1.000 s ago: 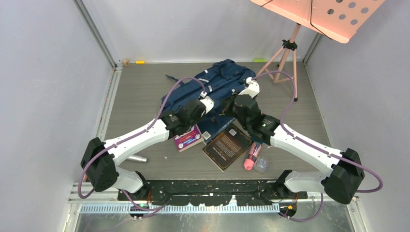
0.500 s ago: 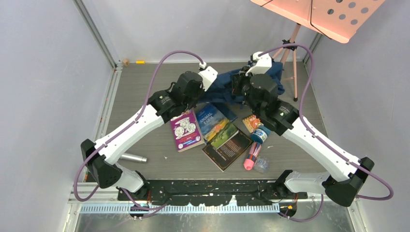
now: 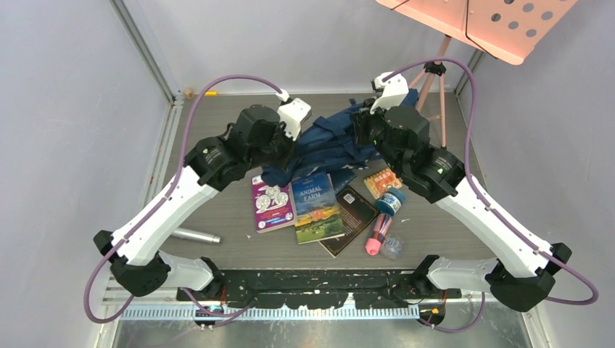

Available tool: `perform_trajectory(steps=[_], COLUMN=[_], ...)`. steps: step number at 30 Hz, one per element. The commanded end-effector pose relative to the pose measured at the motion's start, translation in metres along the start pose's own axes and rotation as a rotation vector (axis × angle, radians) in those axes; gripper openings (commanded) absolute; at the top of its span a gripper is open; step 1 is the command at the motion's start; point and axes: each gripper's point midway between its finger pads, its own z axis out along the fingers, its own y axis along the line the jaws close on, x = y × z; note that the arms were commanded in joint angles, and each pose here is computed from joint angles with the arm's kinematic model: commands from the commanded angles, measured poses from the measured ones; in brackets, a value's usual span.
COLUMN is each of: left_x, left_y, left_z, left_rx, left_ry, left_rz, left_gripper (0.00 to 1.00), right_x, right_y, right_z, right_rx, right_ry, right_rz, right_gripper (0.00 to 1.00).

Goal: Pack the student bag
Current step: Adjust the student bag at the center of the board.

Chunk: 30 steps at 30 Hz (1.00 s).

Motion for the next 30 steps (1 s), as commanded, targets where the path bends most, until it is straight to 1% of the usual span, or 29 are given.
perform_trajectory(steps=[1, 5, 11, 16, 21, 26, 30], left_x=[-0.057, -0.067, -0.092, -0.099, -0.079, -0.053, -0.022], left_y=[-0.025, -0.032, -0.024, -0.025, -0.042, -0.059, -0.053], left_z=[-0.071, -0.082, -0.094, -0.102, -0.107, -0.112, -0.094], left_rx=[0.175, 0.225, 0.197, 0.207, 0.300, 0.423, 0.408], left_ry=[-0.221, -0.231, -0.279, -0.302, -0.248, -0.193, -0.150], left_rz=[-0.101, -0.076, -0.009, -0.025, -0.128, -0.286, -0.398], left_gripper=[0.00, 0.00, 0.00, 0.00, 0.00, 0.00, 0.00], right_x=[-0.067, -0.079, -0.108, -0.117, -0.102, -0.076, -0.048], right_y=[-0.023, -0.025, -0.026, -0.028, -0.023, -0.016, -0.003], right_z=[-0.033, -0.040, -0.050, -0.059, -0.064, -0.058, -0.039], right_rx=[0.043, 0.043, 0.039, 0.035, -0.013, -0.038, -0.065], right_ry=[-0.167, -0.188, -0.244, -0.265, -0.205, -0.104, -0.005], right_rz=[-0.021, -0.045, -0.065, -0.056, -0.036, -0.035, -0.041], right_gripper=[0.00, 0.01, 0.00, 0.01, 0.01, 0.01, 0.00])
